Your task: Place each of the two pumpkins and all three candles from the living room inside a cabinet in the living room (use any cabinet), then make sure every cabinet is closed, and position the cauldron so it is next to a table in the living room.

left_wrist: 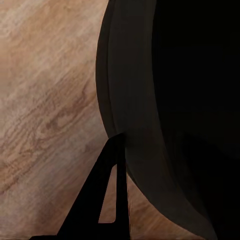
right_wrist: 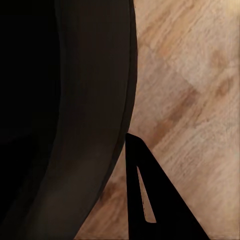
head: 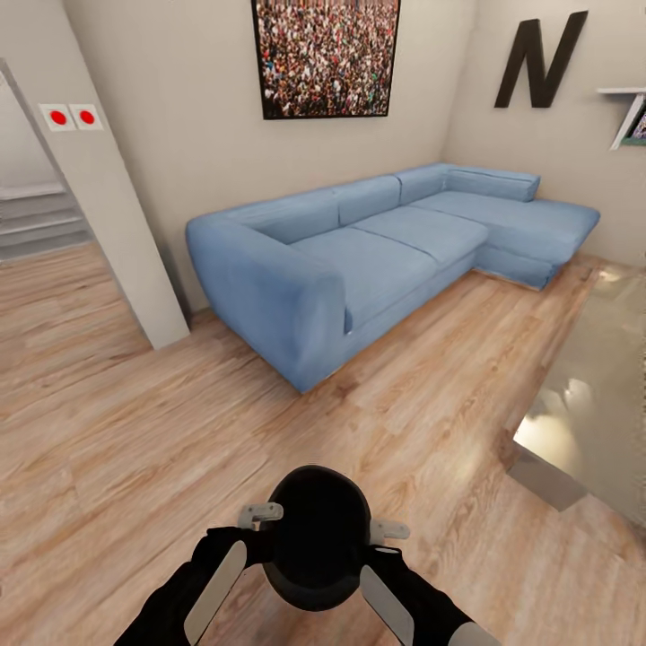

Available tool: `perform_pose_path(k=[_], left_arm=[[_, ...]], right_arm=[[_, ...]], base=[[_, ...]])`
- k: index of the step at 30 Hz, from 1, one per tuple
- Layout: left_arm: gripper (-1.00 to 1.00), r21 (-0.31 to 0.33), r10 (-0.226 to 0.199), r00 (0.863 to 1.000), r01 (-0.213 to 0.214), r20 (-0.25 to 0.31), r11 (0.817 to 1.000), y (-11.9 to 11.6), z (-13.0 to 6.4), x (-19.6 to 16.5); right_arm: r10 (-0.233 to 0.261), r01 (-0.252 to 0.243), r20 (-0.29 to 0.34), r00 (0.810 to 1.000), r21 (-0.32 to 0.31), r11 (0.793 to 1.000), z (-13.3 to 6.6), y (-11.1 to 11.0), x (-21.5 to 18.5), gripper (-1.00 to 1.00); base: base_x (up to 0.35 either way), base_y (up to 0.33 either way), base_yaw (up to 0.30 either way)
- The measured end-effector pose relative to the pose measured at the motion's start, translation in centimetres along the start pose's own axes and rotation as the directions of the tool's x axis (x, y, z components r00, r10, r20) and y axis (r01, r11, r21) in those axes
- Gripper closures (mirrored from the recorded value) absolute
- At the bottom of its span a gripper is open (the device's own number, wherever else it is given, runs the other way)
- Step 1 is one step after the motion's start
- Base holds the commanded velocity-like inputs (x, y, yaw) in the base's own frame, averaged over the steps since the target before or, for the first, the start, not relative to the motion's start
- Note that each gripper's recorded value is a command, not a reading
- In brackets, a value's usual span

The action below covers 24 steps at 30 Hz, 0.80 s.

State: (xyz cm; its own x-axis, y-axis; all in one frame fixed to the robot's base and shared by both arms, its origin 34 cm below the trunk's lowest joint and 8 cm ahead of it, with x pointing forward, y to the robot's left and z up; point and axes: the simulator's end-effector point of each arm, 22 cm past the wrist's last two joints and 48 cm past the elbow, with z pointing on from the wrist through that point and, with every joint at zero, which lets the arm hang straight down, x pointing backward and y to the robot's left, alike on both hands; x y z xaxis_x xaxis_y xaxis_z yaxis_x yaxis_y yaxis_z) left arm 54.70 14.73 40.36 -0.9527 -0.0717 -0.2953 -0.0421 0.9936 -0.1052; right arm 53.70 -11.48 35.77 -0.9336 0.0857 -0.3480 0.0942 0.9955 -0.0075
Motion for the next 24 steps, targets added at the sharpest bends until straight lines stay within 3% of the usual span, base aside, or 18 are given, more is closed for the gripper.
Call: perform_pose_path(k=[19, 24], left_arm=[[1.00, 0.000, 0.000, 1.000, 0.000, 0.001, 1.000, 0.00, 0.00, -0.01], [1.00, 0.000, 0.000, 1.000, 0.000, 0.001, 1.000, -0.01, -0.03, -0.01]], right_arm=[[0.000, 0.000, 0.001, 1.000, 0.000, 1.000, -0.01, -0.01, -0.02, 1.00], [0.001, -0.001, 0.001, 1.000, 0.000, 1.000, -0.03, -0.01, -0.01, 1.00]], base=[[-0.323, 0.024, 0.000], [-0.130, 0.000, -0.020]])
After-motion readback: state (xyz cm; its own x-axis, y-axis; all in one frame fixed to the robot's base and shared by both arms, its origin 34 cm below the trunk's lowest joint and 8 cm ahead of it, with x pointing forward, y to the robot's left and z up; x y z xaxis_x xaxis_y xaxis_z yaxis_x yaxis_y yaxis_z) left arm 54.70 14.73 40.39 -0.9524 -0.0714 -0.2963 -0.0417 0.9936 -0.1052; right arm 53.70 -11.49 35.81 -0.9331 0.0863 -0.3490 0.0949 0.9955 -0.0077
